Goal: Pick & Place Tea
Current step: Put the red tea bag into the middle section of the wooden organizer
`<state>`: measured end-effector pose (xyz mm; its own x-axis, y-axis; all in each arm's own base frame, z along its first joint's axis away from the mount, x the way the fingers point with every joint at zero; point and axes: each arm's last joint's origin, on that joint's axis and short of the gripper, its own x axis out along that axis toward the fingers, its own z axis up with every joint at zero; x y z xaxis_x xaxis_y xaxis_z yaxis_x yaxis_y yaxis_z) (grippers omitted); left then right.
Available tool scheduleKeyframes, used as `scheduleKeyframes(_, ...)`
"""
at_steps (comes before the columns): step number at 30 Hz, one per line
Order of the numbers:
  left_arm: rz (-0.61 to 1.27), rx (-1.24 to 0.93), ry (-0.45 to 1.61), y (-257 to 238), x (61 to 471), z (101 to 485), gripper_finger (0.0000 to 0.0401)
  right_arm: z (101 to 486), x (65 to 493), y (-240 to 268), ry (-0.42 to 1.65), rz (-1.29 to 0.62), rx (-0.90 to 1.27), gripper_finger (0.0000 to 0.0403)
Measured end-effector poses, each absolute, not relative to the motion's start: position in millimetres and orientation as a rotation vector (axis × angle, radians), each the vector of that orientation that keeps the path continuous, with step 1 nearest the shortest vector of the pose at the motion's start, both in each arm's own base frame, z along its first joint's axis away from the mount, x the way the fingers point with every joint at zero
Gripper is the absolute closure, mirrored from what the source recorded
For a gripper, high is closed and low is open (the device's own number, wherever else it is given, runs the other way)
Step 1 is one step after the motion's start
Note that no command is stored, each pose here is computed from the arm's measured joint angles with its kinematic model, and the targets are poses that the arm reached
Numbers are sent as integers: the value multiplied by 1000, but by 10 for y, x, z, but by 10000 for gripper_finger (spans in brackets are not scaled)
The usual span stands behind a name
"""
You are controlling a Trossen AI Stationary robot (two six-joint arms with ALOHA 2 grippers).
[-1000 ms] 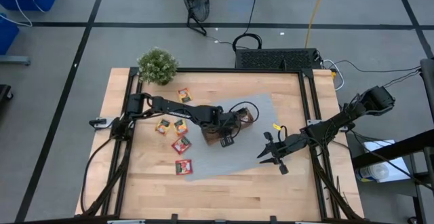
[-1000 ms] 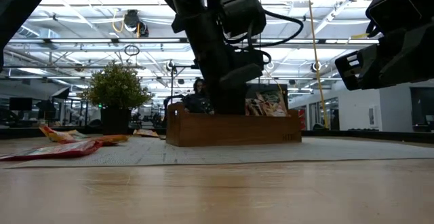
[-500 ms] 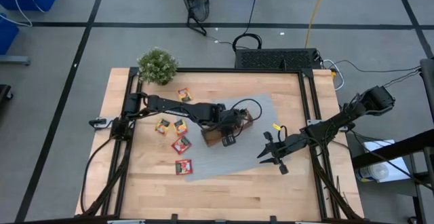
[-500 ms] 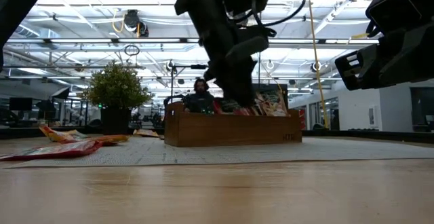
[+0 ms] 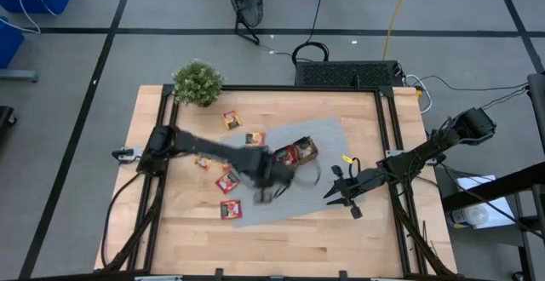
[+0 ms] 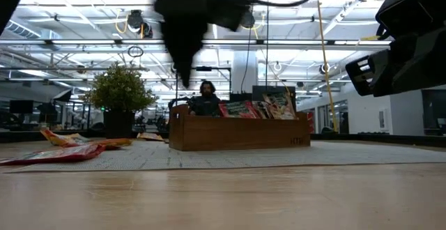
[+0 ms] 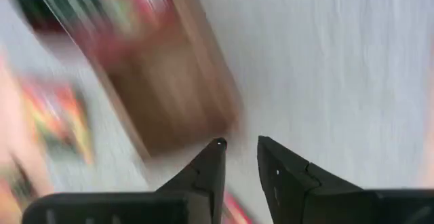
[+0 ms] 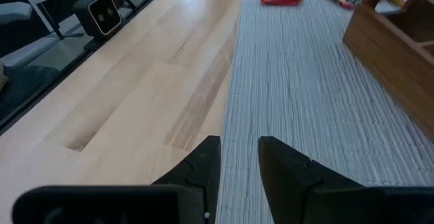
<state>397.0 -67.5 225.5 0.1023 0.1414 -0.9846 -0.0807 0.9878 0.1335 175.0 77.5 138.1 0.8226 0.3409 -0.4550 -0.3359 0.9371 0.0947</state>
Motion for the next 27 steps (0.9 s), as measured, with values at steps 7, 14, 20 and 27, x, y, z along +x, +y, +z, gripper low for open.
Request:
scheduleKeyframes(7, 446, -74, 1535, -1233, 3645, 2207, 307, 1374, 1746, 773, 494, 359, 9, 312)
scheduleKeyframes(14, 429, -153, 1418, -1765, 3517, 2120, 249, 1382, 1750, 775, 485, 362, 12, 312)
scheduleKeyframes(20, 662, -329, 1414, -1751, 3386, 1878, 177, 1391, 1754, 777, 474, 362, 14, 312)
scheduleKeyframes(27, 596, -433, 1388, -1718, 3438, 1634, 156, 1417, 1766, 782, 444, 366, 14, 312)
